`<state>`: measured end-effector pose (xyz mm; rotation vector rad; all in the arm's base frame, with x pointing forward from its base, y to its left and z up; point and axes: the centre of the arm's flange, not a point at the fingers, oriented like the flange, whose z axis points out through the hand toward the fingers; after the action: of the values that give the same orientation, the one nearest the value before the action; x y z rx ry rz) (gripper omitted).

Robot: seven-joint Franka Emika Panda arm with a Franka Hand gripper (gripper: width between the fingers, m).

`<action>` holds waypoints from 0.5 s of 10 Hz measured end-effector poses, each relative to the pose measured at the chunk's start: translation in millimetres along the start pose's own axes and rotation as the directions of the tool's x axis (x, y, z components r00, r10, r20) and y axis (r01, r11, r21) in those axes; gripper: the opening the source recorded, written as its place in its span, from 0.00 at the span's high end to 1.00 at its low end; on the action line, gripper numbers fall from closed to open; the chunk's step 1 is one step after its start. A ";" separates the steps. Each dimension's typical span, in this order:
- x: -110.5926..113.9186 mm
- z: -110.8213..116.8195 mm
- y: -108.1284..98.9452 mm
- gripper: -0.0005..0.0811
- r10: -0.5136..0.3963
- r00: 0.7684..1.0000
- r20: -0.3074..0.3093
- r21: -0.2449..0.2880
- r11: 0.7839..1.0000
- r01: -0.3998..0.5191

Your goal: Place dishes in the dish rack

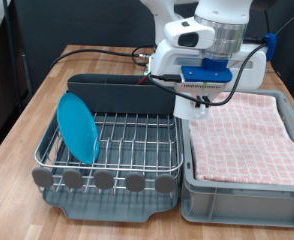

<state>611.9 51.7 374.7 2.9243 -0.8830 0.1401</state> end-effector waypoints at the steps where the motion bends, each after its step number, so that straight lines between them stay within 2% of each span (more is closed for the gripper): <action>1: 10.7 0.2 -3.0 0.91 0.009 1.000 0.000 -0.005 1.000 -0.009; 5: 40.5 7.2 -13.3 0.91 0.042 0.999 -0.029 0.007 0.999 -0.042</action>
<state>653.3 39.8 371.4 2.9026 -0.9422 0.1881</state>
